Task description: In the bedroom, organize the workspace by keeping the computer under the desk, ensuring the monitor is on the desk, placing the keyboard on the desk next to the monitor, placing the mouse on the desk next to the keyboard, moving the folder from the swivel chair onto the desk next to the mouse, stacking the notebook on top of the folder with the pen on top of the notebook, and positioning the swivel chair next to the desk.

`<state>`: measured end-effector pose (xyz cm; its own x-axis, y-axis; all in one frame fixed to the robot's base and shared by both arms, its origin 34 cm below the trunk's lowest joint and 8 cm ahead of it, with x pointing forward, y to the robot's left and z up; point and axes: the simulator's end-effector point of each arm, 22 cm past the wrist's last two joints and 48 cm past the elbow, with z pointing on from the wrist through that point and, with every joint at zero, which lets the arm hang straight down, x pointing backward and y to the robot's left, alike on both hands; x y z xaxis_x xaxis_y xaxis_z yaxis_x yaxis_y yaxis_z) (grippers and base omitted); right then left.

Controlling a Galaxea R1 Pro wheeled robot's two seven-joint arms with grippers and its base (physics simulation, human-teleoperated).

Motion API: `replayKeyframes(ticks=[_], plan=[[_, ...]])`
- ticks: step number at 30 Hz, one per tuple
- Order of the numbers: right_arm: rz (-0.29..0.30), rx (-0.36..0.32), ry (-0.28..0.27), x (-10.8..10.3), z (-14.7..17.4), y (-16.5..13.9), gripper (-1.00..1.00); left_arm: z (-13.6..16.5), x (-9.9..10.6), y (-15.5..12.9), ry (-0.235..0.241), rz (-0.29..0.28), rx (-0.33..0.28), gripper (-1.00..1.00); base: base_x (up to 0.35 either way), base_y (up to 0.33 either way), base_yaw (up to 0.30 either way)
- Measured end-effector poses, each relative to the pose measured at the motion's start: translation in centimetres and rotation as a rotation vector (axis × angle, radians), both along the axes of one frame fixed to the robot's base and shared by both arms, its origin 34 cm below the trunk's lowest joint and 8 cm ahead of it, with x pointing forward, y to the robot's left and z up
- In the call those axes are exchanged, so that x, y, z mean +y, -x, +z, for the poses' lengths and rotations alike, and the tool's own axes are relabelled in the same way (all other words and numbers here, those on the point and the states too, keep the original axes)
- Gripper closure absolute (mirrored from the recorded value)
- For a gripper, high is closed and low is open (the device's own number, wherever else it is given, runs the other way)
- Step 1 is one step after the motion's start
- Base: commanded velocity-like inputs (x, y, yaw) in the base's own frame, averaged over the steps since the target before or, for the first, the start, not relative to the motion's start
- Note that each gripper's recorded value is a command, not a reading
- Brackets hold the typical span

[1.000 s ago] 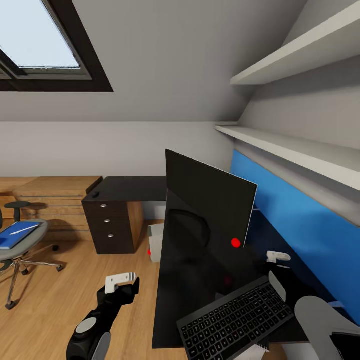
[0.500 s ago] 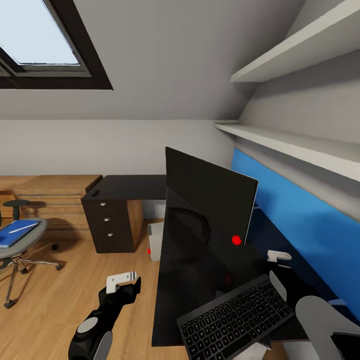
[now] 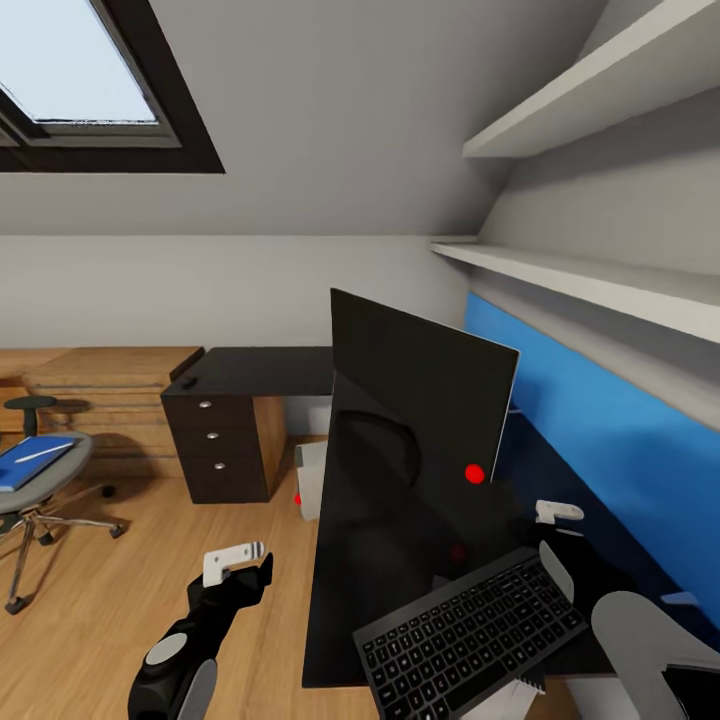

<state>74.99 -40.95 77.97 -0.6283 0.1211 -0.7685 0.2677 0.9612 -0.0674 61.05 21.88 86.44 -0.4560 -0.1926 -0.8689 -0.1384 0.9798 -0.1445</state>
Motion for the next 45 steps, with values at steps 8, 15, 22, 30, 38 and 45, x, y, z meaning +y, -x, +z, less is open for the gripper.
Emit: replayKeyframes(ticks=[8,15,22,30,38,45], plan=[[-0.004,-0.003,0.001,-0.3,-1.2,0.0,-1.00,-1.5,-0.3,0.1,0.033,0.005,0.011,-1.00,0.000,0.000,0.000],[-0.013,-0.003,0.005,-0.9,-2.3,0.2,-1.00,-3.5,1.2,0.3,0.154,0.065,0.032,-1.00,0.000,0.000,0.000],[-0.032,-0.006,0.011,-2.3,-3.2,0.4,-1.00,-5.9,5.6,1.2,0.234,0.170,0.084,-1.00,0.000,0.000,0.000],[-0.035,-0.008,0.009,-2.4,-4.5,0.5,-1.00,-8.7,9.4,2.9,0.349,0.254,0.150,-1.00,0.000,0.000,0.000],[-0.036,-0.017,0.007,-2.4,-4.8,0.2,-1.00,-9.5,10.5,3.1,0.369,0.281,0.145,-1.00,0.000,0.000,0.000],[-0.039,-0.017,0.003,-2.4,-4.9,0.2,-1.00,-9.4,10.5,3.1,0.372,0.280,0.138,-1.00,0.000,0.000,0.000]])
